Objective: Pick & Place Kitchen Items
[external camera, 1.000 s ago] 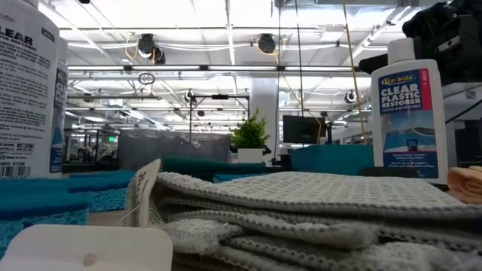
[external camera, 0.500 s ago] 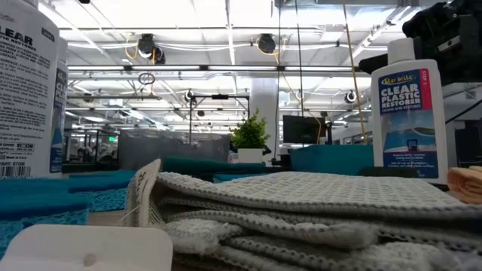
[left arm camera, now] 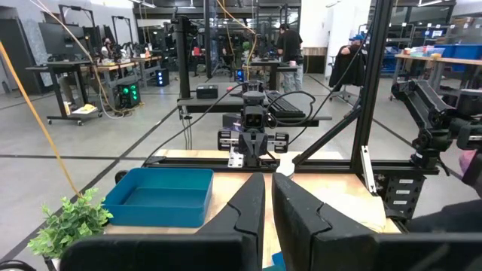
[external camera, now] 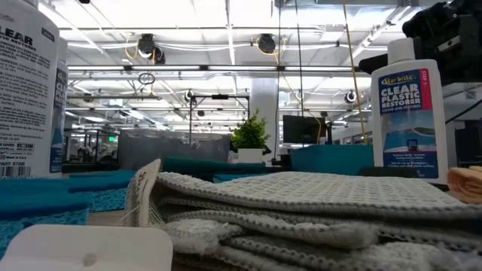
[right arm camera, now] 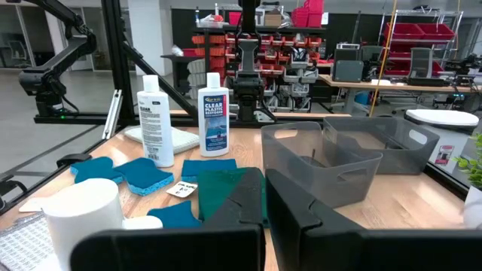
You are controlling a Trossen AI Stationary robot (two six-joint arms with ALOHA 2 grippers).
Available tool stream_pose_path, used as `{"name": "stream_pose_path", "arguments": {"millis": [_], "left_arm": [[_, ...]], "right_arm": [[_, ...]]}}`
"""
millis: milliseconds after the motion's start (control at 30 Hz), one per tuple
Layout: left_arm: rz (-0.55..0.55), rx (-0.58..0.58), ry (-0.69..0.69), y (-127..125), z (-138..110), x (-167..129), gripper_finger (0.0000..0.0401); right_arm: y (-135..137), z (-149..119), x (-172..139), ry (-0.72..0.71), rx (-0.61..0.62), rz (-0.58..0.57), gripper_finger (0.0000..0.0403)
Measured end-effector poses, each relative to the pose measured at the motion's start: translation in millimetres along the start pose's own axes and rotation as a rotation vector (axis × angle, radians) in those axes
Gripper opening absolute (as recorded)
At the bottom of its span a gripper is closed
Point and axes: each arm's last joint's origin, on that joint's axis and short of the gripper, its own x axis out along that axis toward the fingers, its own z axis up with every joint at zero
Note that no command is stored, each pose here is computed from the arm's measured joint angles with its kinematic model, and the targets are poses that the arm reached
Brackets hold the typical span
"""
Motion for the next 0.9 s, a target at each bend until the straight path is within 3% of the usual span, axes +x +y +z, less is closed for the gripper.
{"name": "stream_pose_path", "arguments": {"millis": [633, 733, 900], "left_arm": [[0.0, 0.002, 0.0, 0.0, 0.0, -0.1, 0.0035], [0.012, 0.096, -0.024, 0.3, 2.3, 0.0, 0.0035], [-0.027, 0.107, 0.0, -0.8, -5.1, 5.3, 0.0035]], "right_arm": [[0.0, 0.0, 0.0, 0.0, 0.0, 0.0, 0.0], [0.0, 0.0, 0.0, 0.0, 0.0, 0.0, 0.0], [0.0, 0.0, 0.0, 0.0, 0.0, 0.0, 0.0]]}}
